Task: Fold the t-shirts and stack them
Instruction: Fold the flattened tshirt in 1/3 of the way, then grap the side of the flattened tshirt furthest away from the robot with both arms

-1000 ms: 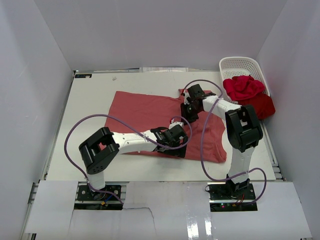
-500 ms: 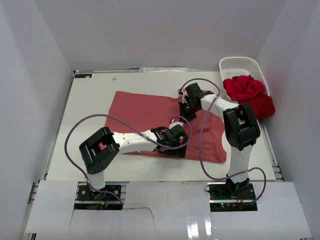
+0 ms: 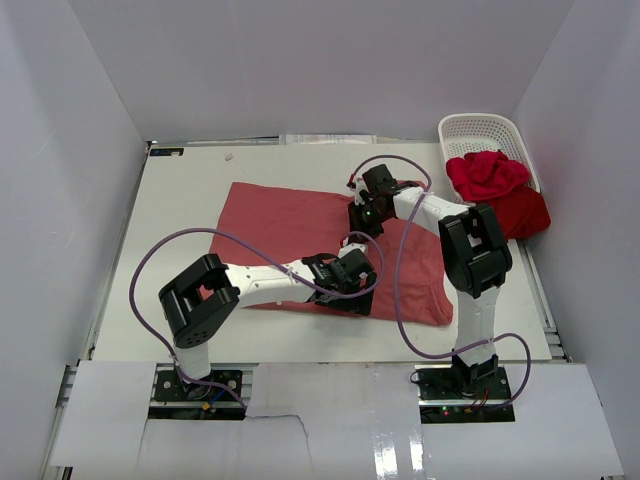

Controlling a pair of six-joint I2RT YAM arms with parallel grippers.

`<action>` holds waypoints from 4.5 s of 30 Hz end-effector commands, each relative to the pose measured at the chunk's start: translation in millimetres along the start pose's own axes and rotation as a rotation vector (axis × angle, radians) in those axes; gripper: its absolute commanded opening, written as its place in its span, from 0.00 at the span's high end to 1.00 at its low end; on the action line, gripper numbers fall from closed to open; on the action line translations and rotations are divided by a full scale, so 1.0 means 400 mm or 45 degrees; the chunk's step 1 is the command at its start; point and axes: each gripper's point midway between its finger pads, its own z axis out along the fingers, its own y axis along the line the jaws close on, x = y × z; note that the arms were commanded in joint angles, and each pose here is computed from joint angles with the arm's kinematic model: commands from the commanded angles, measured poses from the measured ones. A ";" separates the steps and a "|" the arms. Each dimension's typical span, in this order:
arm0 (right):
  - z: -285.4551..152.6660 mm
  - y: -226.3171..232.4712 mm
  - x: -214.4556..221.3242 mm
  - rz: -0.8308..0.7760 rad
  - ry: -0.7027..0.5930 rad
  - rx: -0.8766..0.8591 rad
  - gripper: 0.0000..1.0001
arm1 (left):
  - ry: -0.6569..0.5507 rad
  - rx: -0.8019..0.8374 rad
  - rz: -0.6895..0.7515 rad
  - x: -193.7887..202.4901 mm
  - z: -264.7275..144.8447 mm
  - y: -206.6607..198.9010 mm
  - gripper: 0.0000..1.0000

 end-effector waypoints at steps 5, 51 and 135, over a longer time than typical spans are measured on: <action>-0.030 0.013 -0.072 -0.101 -0.138 0.010 0.40 | 0.310 -0.224 0.027 0.182 0.036 0.131 0.02; -0.220 -0.570 -0.329 0.380 -0.447 0.559 0.27 | -0.341 -0.446 -0.638 -0.655 -0.210 0.769 0.02; -0.149 -0.119 -0.041 0.064 -0.202 -0.014 0.32 | -0.312 -0.339 -0.588 -0.615 -0.188 0.737 0.02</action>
